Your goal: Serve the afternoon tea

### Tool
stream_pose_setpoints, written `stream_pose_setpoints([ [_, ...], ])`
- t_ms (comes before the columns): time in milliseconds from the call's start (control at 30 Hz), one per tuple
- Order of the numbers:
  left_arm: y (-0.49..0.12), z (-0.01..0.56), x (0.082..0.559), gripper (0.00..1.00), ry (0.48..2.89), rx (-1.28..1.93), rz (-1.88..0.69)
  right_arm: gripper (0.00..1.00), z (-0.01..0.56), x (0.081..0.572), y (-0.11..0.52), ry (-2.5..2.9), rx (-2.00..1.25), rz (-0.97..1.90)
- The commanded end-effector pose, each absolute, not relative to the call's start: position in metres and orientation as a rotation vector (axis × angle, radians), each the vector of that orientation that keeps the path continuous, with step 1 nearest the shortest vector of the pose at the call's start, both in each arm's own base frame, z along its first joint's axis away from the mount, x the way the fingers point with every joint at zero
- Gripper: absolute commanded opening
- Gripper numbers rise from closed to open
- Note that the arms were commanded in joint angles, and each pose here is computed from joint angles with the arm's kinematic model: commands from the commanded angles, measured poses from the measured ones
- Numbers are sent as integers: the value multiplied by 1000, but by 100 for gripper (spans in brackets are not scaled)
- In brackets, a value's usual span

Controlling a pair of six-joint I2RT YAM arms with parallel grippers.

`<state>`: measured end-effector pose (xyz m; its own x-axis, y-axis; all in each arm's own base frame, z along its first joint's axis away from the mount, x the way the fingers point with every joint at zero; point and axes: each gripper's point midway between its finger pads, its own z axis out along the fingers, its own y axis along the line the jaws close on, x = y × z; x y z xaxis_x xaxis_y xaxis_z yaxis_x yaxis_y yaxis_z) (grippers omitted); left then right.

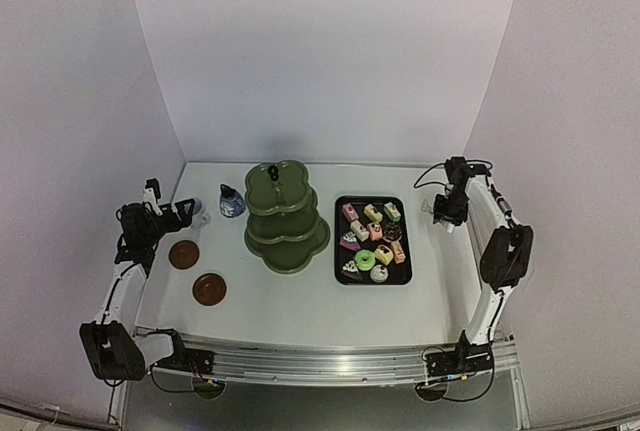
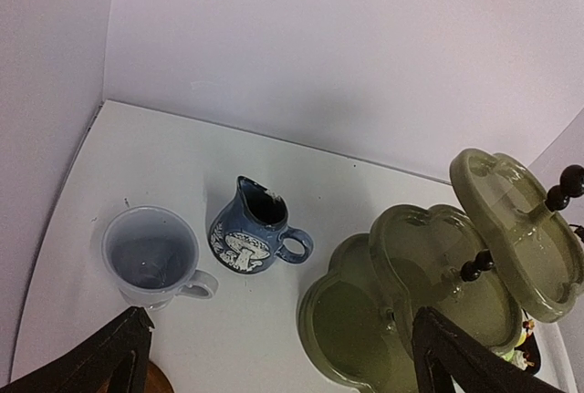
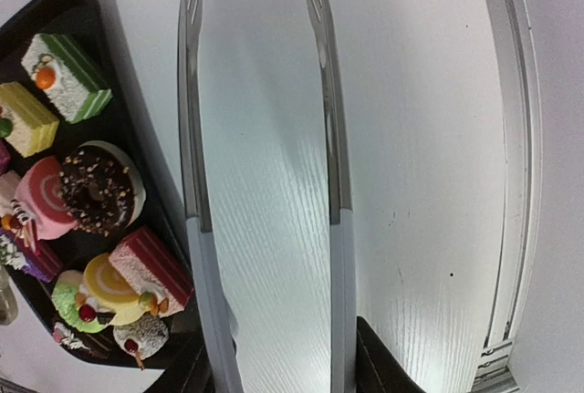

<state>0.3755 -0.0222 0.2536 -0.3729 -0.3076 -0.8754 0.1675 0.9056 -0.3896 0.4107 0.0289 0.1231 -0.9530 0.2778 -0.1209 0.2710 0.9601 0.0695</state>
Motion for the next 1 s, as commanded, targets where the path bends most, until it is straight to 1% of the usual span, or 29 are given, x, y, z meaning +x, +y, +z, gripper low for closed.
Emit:
stream_pose_setpoints([
  [0,-25,275,380,100,1819,-52,-502,42,166,388,32,3017,452,127],
  [133,-26,275,380,100,1810,-51,-511,37,188,390,35,2953,416,123],
  [267,-26,280,381,100,1794,-41,-507,37,210,380,58,2868,127,-3],
  [333,-27,285,380,100,1778,-28,-502,37,217,366,71,2832,-2,-38],
  [533,-29,295,382,100,1739,5,-503,38,208,312,104,2826,-243,-37],
  [700,-31,295,384,100,1739,20,-513,38,194,273,115,2878,-290,5],
  [833,-32,294,385,100,1740,23,-523,38,185,255,118,2923,-377,0],
  [967,-33,294,387,100,1743,27,-527,38,182,247,111,2941,-496,-59],
])
